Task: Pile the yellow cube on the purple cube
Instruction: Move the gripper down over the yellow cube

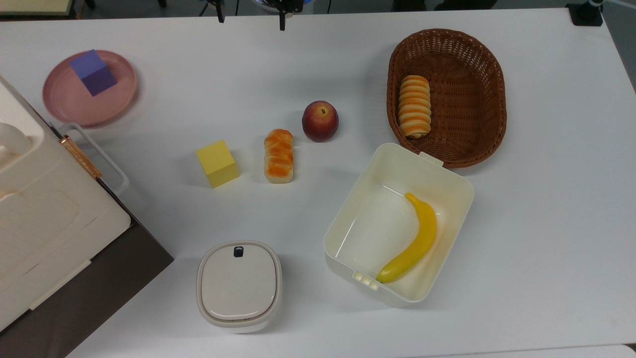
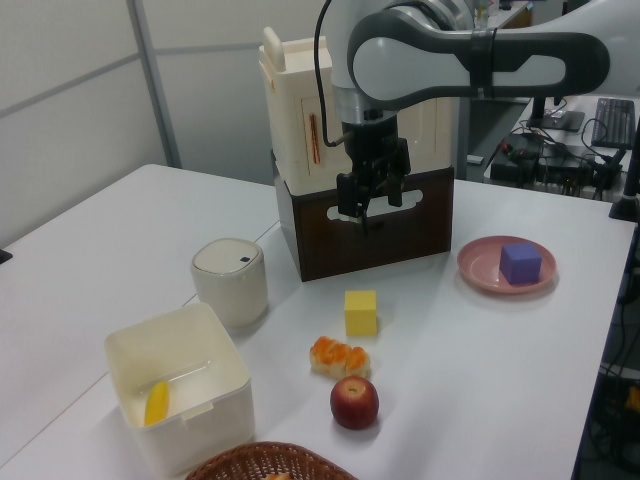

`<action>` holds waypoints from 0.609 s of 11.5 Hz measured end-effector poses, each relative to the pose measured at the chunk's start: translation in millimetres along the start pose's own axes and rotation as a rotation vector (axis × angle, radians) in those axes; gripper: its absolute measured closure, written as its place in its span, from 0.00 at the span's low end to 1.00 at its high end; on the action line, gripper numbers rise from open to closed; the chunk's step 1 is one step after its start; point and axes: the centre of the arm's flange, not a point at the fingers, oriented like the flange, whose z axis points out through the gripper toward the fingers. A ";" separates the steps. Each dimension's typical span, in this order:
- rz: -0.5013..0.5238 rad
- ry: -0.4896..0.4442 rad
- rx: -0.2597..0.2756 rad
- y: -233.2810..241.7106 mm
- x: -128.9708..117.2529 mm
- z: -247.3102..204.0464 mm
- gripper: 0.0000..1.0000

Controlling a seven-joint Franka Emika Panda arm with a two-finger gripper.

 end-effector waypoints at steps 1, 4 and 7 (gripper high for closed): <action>-0.001 -0.002 0.000 -0.7 -0.2 0.5 0.00; 0.004 -0.023 -0.001 3.7 1.0 6.7 0.00; -0.118 -0.018 0.005 13.4 16.9 30.6 0.00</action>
